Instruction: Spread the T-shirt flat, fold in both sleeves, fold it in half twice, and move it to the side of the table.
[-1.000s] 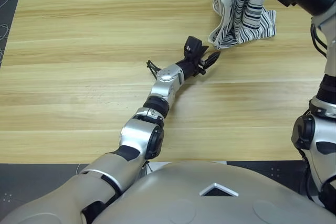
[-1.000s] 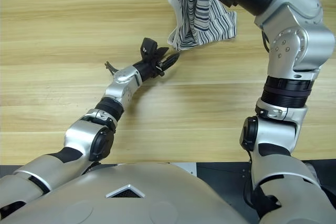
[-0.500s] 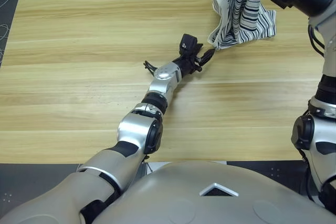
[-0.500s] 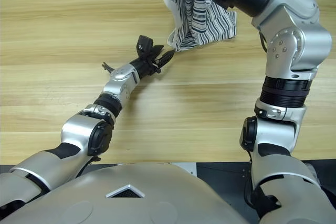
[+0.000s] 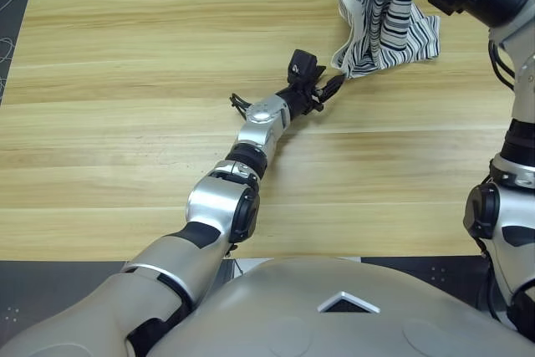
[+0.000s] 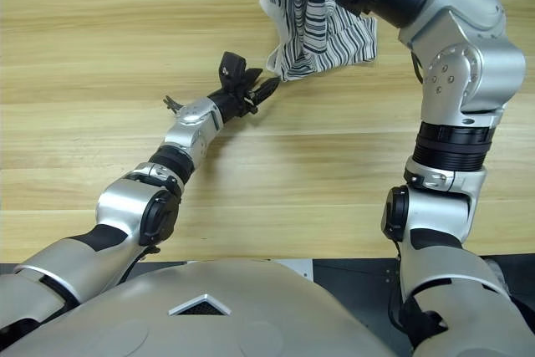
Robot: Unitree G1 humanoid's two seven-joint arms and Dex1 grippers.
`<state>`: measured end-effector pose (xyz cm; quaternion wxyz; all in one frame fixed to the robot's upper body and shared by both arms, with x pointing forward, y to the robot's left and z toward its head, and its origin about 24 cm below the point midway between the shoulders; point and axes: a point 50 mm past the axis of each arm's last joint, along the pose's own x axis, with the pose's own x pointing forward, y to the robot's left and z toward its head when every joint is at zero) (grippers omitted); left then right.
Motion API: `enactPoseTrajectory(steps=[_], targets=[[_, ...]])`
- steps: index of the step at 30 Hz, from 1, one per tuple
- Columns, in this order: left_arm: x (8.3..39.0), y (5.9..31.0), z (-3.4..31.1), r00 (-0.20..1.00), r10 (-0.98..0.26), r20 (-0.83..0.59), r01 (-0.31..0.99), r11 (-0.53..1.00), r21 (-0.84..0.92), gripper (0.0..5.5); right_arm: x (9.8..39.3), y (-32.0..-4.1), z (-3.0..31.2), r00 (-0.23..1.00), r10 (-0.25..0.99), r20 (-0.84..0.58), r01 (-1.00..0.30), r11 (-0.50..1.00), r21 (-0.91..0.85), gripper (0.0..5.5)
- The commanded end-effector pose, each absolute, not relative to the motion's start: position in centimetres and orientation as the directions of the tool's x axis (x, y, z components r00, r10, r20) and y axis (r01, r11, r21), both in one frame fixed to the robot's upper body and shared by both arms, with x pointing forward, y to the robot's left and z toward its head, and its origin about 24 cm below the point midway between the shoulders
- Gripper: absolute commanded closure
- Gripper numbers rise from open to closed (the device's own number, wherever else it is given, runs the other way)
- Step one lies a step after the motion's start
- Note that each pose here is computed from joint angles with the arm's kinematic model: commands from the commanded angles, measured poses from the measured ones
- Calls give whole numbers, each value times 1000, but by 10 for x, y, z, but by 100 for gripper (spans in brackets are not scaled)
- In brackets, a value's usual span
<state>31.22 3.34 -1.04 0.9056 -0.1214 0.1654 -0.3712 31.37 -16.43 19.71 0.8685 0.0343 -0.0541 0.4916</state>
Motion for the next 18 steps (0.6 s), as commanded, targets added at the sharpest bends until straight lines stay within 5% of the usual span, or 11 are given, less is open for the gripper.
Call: enactPoseTrajectory(steps=[1, 18], targets=[[306, -35, 22, 568, -818, -87, 737, 553, -388, 272, 313, -163, 198, 503, 853, 141, -862, 507, 5, 540], [287, -59, 28, 471, -882, -8, 810, 436, -392, 272, 296, -153, 206, 443, 882, 163, -892, 451, -17, 540]])
